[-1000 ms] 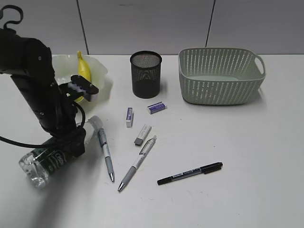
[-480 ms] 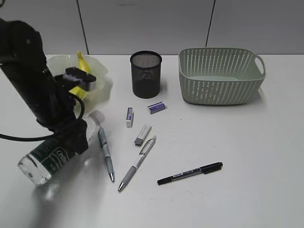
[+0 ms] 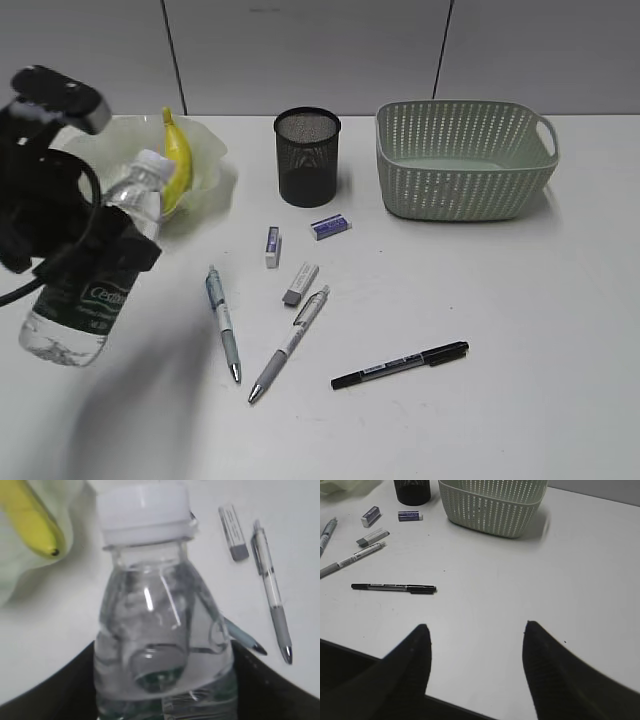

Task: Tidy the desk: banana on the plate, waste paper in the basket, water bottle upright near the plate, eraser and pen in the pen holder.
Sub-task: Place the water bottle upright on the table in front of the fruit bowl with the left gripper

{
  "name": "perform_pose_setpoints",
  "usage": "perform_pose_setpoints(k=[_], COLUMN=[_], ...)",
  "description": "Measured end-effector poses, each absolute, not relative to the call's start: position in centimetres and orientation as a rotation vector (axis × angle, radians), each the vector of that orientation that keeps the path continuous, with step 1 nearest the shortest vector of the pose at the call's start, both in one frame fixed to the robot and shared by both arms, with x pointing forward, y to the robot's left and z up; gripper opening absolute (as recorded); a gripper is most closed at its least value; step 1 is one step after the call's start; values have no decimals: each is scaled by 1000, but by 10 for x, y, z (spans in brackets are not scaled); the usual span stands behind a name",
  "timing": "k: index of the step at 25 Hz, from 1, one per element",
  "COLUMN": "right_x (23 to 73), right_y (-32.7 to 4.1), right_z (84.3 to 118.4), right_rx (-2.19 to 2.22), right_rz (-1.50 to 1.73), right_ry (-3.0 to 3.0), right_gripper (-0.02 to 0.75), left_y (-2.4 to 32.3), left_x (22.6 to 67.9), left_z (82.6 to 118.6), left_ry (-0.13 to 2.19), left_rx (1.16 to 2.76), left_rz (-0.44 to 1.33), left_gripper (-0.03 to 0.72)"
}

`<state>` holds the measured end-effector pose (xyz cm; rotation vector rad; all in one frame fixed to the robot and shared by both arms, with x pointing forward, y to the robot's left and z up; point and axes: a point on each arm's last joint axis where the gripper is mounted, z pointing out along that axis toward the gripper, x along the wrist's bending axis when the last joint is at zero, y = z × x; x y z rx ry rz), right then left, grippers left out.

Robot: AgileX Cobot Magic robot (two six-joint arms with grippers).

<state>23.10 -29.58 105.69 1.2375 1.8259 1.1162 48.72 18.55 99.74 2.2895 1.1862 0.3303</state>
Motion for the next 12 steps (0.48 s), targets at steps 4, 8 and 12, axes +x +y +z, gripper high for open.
perform_pose_setpoints(k=[4, 8, 12], right_x=[231, 231, 231], right_y=[-296, -296, -296], right_z=[1057, 1057, 1057], right_rx=[1238, 1237, 1237], right_rz=[1116, 1116, 1116], right_ry=[1826, 1826, 1826], right_gripper=[464, 464, 464], left_y=[205, 220, 227], left_x=[458, 441, 441], left_z=[1006, 1020, 1027], left_ry=[1231, 1240, 1252], left_rx=[1985, 1747, 1622], left_rz=[549, 705, 788], left_gripper=[507, 507, 507])
